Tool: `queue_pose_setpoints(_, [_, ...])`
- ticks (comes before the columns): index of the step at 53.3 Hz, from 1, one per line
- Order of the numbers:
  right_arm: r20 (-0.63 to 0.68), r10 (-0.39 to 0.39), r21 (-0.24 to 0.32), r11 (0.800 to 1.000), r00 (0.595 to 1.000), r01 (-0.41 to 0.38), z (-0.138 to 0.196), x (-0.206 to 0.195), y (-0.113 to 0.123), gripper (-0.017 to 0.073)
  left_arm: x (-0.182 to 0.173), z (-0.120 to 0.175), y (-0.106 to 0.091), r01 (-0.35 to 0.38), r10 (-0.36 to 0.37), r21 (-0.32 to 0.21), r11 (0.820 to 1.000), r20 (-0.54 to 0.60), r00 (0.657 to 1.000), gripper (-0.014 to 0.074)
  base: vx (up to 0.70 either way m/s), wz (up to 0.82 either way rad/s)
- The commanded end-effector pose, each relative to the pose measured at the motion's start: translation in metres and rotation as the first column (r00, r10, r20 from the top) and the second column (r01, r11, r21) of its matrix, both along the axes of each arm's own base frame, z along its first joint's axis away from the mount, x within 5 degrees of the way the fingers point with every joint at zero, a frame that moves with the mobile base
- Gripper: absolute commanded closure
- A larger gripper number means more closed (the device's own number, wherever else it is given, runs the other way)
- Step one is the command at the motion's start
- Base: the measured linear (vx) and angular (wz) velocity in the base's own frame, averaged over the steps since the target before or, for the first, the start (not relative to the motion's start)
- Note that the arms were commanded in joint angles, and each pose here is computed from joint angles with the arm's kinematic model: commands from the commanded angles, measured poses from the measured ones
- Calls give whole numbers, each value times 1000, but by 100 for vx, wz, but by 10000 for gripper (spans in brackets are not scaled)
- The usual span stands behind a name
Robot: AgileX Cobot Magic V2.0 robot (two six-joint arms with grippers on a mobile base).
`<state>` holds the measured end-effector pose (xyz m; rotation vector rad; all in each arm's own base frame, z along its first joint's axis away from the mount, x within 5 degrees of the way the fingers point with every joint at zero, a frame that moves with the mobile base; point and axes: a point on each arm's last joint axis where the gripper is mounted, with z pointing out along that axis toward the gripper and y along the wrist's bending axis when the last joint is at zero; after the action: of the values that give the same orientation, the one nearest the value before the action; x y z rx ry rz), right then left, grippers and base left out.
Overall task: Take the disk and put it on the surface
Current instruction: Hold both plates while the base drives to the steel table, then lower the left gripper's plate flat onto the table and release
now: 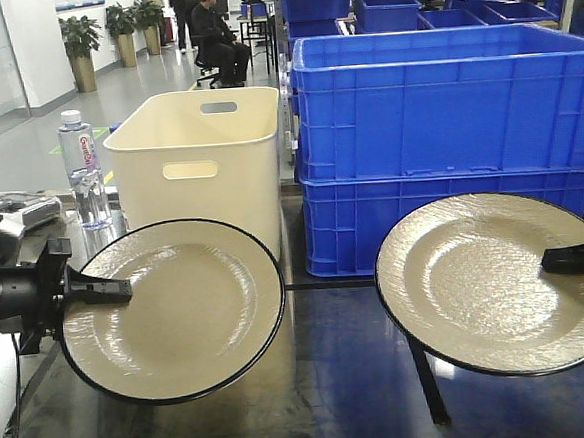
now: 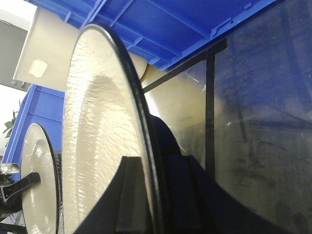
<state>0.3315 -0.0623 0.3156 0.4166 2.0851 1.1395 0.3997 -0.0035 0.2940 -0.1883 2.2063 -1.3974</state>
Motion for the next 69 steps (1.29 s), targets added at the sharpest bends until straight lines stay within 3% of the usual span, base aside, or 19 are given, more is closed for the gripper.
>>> queue_pose_setpoints(1, [123, -28, 92, 996, 992, 17, 36, -5, 5, 568, -8, 45, -7, 6, 8, -134, 991, 101, 995, 601, 0, 0])
queue_pose_setpoints(11, [125, -35, 94, 995, 992, 23, 36, -5, 4, 568, -8, 44, -8, 10, 3, -132, 991, 101, 995, 601, 0, 0])
queue_pose_setpoints(16, [132, -30, 91, 996, 991, 18, 37, -5, 4, 568, -9, 41, -19, 53, -42, -119, 991, 92, 995, 601, 0, 0])
queue_pose_setpoints(23, [169, -30, 91, 996, 985, 14, 39, -4, 4, 568, 1, 22, -59, 99, -92, -99, 990, 73, 993, 598, 0, 0])
queue_pose_setpoints(33, [174, -30, 104, 995, 984, 12, 40, -4, 5, 568, 23, -6, -104, 3, 4, -148, 989, 45, 999, 594, 0, 0])
queue_pose_setpoints(38, [174, -17, 108, 994, 985, -1, 41, -5, 6, 568, 27, -8, -115, -6, 24, -137, 991, 132, 991, 569, 0, 0])
queue_pose_setpoints(46, [176, -16, 114, 993, 984, -5, 41, -5, 6, 568, 25, -7, -123, 52, -36, -51, 997, 282, 959, 459, 0, 0])
queue_pose_setpoints(60, [182, -9, 131, 991, 983, -15, 43, -6, 7, 568, 23, -11, -125, 81, -78, 0, 997, 289, 954, 131, 0, 0])
queue_pose_setpoints(69, [183, -2, 133, 991, 983, -23, 43, -6, 8, 568, 28, -11, -110, 35, -35, 4, 999, 291, 956, 8, 0, 0])
